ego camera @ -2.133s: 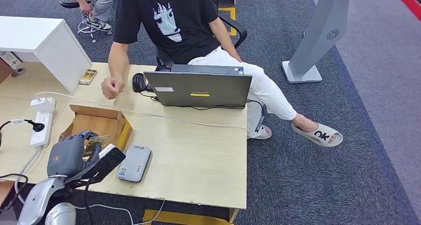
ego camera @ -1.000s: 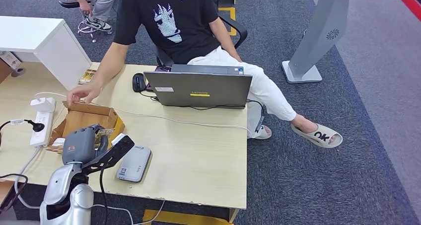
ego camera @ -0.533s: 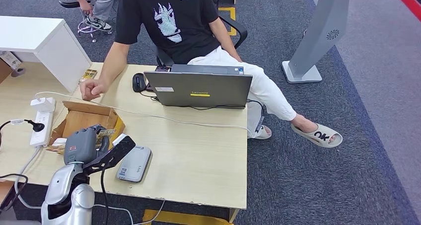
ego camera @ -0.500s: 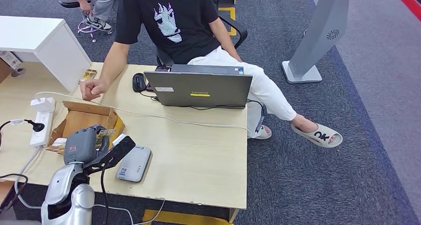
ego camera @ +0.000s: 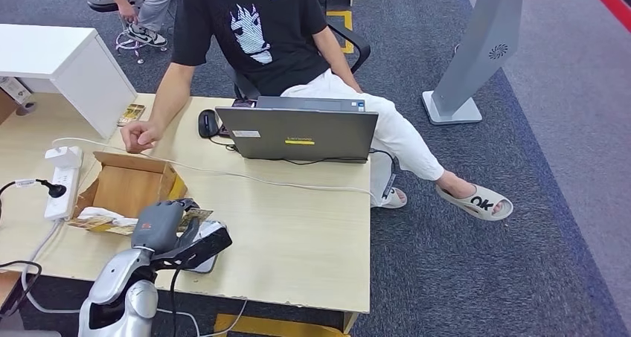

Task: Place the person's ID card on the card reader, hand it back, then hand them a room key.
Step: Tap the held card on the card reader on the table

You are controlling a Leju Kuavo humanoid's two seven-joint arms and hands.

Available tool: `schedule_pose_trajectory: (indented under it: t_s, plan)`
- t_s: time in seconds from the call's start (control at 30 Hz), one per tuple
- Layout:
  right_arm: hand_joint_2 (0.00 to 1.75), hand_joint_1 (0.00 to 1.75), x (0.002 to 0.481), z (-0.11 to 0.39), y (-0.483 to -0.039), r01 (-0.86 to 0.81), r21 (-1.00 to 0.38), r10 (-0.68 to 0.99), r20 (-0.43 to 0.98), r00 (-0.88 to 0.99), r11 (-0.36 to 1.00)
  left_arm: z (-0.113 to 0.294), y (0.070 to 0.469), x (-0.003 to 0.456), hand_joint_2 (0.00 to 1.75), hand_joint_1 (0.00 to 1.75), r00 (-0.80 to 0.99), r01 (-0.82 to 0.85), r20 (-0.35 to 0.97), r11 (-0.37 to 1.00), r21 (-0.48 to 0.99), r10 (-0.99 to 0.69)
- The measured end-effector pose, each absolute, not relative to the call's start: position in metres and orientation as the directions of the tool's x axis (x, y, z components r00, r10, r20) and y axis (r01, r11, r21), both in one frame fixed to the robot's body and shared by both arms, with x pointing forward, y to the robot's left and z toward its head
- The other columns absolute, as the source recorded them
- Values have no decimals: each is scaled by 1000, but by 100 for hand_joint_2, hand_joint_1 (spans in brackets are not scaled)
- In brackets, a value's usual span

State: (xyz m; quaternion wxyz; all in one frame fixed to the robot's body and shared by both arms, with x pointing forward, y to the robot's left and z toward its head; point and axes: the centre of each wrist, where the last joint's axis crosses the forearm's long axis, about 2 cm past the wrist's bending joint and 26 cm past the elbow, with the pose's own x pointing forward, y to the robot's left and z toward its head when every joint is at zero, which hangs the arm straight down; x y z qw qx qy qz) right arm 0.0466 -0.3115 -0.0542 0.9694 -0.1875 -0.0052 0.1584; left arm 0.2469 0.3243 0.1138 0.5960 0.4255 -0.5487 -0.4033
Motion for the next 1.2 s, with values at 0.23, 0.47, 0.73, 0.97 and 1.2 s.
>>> schedule_pose_trajectory:
  t_s: [0.23, 0.47, 0.73, 0.97, 1.2]
  plan:
    - [175, 0, 47, -54, -311, -307, -365, 313, -45, 949, 879, 104, 305, 247, 175, 175, 59, 19, 297, 298, 954, -953]
    - [175, 0, 46, -54, -311, -307, -364, 313, -44, 949, 879, 94, 293, 246, 175, 175, 34, 60, 303, 305, 950, -952]
    - [175, 0, 46, -55, -311, -309, -362, 315, -45, 948, 879, 91, 289, 246, 175, 175, 32, 70, 304, 305, 950, -952]
    - [175, 0, 43, -55, -313, -318, -359, 322, -50, 945, 878, 87, 288, 244, 175, 175, 57, 86, 291, 295, 952, -955]
    - [175, 0, 41, -56, -314, -325, -357, 326, -58, 943, 876, 84, 291, 243, 175, 175, 68, 95, 259, 265, 960, -963]
